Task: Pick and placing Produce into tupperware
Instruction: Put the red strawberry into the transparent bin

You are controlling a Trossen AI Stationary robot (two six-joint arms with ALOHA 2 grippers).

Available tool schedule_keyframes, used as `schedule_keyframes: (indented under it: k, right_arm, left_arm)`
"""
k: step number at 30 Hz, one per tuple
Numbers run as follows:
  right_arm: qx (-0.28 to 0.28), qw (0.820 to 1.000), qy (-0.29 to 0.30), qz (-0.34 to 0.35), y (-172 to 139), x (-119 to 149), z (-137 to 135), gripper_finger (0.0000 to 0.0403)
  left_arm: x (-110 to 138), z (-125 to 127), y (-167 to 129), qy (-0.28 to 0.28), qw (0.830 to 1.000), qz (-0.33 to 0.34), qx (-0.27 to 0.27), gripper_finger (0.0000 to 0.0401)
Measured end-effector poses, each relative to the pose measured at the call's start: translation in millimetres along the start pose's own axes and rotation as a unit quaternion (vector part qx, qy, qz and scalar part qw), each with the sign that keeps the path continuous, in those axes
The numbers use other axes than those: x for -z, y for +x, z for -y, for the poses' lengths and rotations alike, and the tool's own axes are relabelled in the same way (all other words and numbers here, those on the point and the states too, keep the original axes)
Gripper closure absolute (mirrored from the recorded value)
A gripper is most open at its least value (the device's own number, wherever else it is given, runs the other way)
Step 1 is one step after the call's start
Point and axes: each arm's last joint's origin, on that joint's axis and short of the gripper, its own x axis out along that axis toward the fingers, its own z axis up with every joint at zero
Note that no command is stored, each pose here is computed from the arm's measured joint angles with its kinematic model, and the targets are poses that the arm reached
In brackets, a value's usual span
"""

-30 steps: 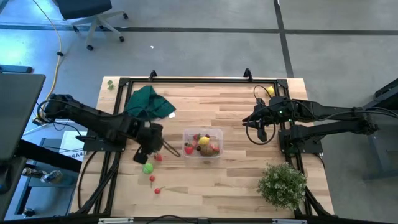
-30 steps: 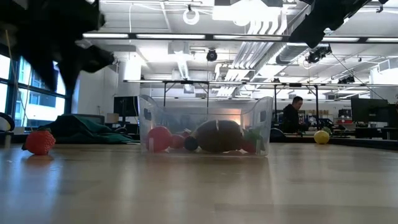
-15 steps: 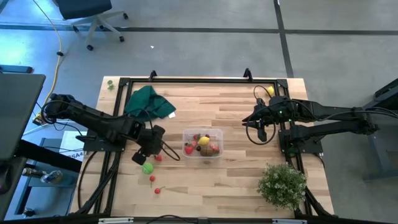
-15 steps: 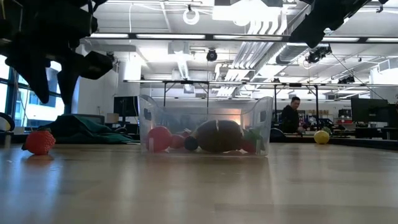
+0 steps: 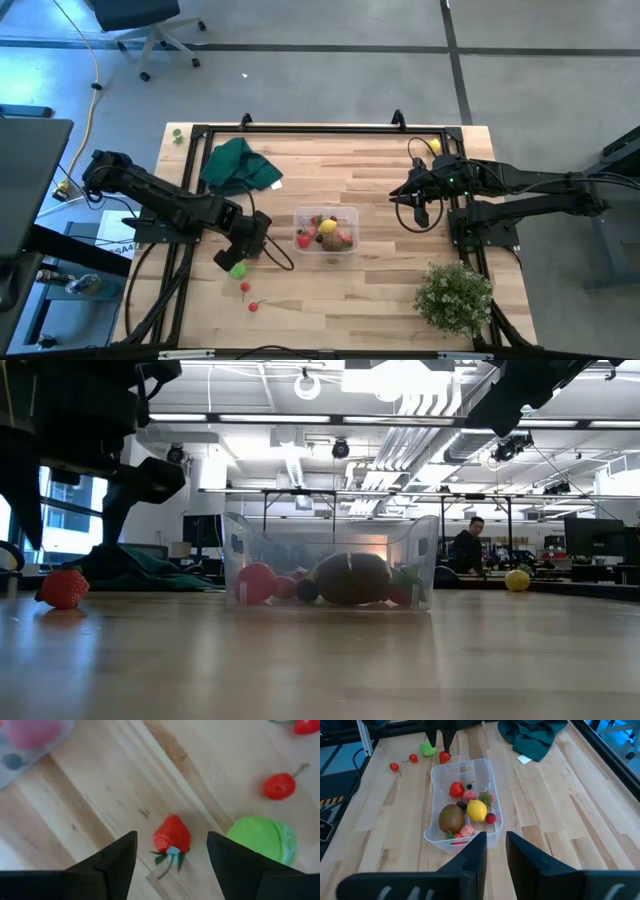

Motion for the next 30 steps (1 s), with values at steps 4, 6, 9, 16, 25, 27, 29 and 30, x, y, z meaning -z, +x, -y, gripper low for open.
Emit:
schedule_keyframes:
  k: [4,6,9,16,25,27,29,30]
  right_arm:
    - [0.0,1.0,0.0,0.0,0,0,0,0.034]
    - [0.0,1.0,0.0,0.0,0,0,0,0.034]
    - [0.0,1.0,0.0,0.0,0,0,0,0.034]
    - [0.0,1.0,0.0,0.0,0,0,0,0.034]
    - [0.0,1.0,0.0,0.0,0,0,0,0.034]
    - [0.0,1.0,0.0,0.0,0,0,0,0.034]
    - [0.0,1.0,0.0,0.0,0,0,0,0.034]
    - [0.0,1.0,0.0,0.0,0,0,0,0.034]
  left_arm:
    - [-2,1,6,0.008,1.0,-0.009,0.005,0.017]
    - [-2,1,10,0.008,1.0,-0.013,0.008,0.017]
    - [-2,0,14,0.014,1.0,-0.021,0.012,0.017]
    - [-3,-1,22,0.017,0.999,-0.031,0.024,0.017]
    - [-3,-2,32,0.019,0.998,-0.041,0.037,0.017]
    - [-3,-2,32,0.019,0.998,-0.044,0.04,0.017]
    - [-4,-2,32,0.024,0.998,-0.038,0.038,0.017]
    - [-4,-2,32,0.025,0.998,-0.038,0.037,0.017]
